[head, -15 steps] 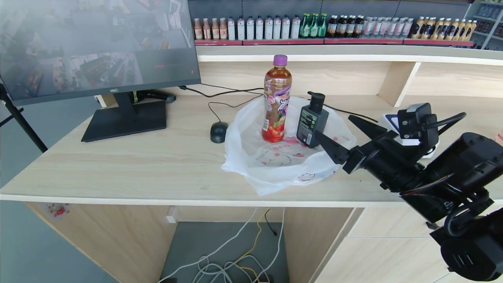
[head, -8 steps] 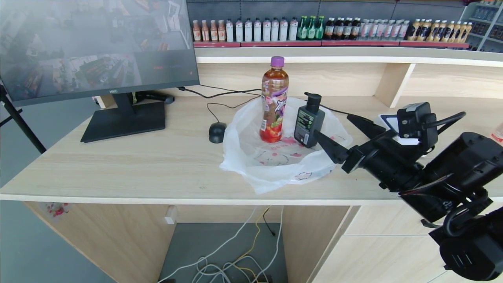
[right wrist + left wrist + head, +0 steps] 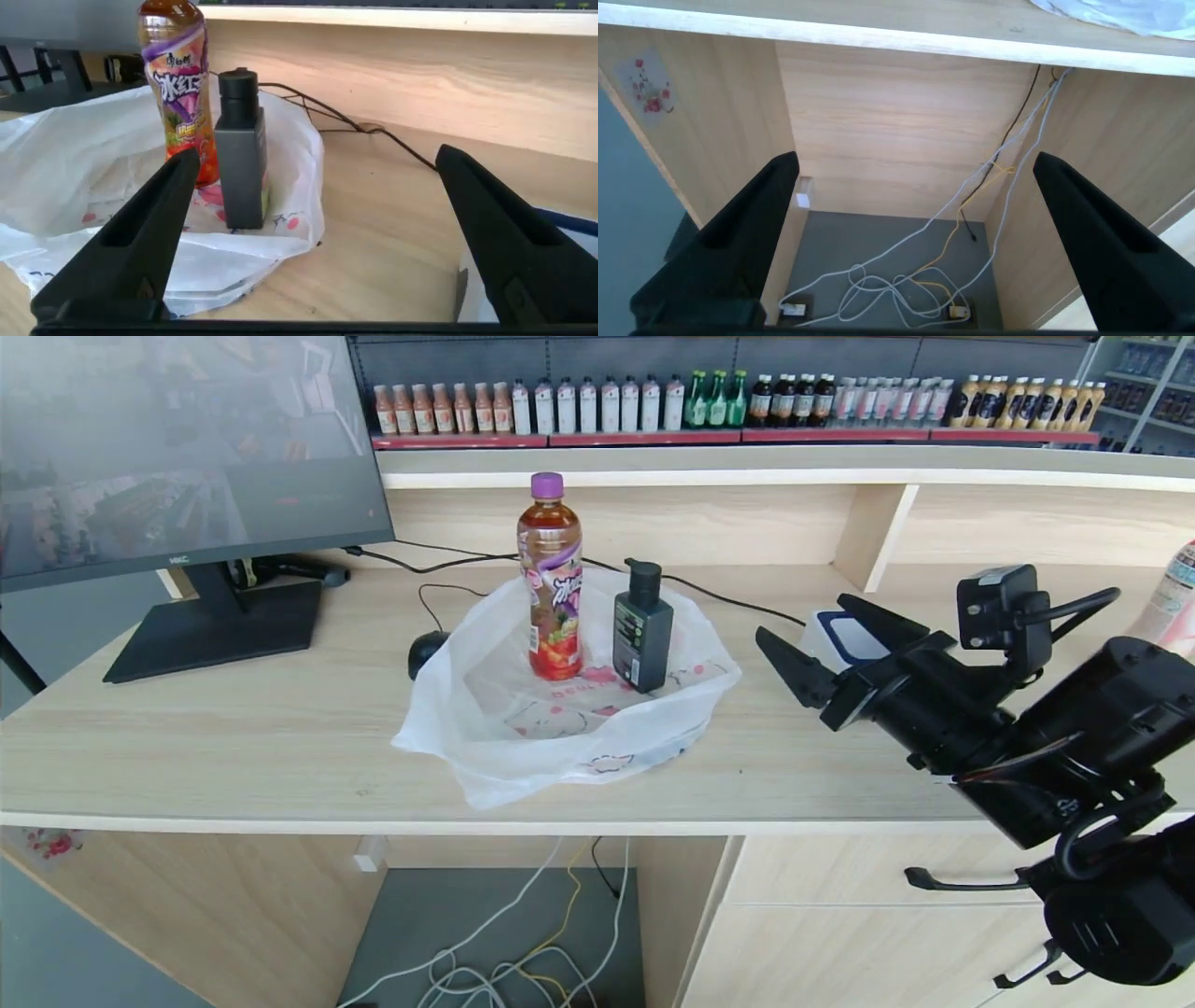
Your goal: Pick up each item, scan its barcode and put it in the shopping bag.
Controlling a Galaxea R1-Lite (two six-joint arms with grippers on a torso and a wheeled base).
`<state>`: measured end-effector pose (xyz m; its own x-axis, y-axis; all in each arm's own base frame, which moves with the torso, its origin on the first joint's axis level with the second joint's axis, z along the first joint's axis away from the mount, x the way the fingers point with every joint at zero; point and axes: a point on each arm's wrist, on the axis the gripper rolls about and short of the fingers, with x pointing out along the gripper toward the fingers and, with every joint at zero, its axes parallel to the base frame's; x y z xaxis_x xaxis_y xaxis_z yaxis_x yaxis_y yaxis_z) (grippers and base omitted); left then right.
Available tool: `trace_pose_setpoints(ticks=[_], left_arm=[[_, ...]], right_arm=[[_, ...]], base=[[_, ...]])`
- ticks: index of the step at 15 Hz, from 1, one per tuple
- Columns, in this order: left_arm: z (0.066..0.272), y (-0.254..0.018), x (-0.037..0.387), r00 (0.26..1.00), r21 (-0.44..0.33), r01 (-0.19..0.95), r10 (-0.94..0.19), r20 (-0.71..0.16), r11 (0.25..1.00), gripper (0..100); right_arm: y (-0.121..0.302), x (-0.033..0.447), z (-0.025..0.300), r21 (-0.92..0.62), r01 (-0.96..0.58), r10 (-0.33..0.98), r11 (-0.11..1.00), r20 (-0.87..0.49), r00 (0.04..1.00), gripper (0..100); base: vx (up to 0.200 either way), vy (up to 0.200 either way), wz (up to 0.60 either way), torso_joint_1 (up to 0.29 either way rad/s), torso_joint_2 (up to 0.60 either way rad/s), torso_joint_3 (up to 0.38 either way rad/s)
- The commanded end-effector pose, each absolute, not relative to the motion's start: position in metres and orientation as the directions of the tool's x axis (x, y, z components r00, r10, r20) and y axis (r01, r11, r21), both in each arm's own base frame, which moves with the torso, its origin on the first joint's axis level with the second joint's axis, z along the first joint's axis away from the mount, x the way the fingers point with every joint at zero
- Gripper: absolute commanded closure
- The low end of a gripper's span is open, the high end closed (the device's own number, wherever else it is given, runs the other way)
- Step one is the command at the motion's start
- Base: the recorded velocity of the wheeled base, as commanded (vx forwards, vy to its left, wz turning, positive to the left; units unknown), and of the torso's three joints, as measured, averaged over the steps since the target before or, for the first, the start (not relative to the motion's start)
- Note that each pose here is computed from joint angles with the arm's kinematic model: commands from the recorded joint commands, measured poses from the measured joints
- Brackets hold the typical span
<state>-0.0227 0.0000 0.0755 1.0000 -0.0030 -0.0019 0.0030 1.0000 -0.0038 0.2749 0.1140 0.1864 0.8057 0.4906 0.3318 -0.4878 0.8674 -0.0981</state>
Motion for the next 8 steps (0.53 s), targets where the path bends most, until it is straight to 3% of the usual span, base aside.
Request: trace_pose_setpoints(ticks=[1,8], left_arm=[[0.0755,0.0,-0.0227,1.0,-0.005,0.002,-0.002,-0.002,1.0,0],[0.0755,0.0,-0.0227,1.0,-0.005,0.003,-0.003,-0.002,1.0,0]], right_arm=[[0.1137,0.2738,0.184,-0.101,-0.487,0.491,0.868,0.321,0.809,0],[0.1137,0.2769,0.1833,-0.079,-0.428,0.429,0.9,0.324,0.843,0]], base=[[0.0,-0.2,0.0,0.007,0.0,-0.002],[0.0,-0.2,0.0,0.001,0.0,0.003]])
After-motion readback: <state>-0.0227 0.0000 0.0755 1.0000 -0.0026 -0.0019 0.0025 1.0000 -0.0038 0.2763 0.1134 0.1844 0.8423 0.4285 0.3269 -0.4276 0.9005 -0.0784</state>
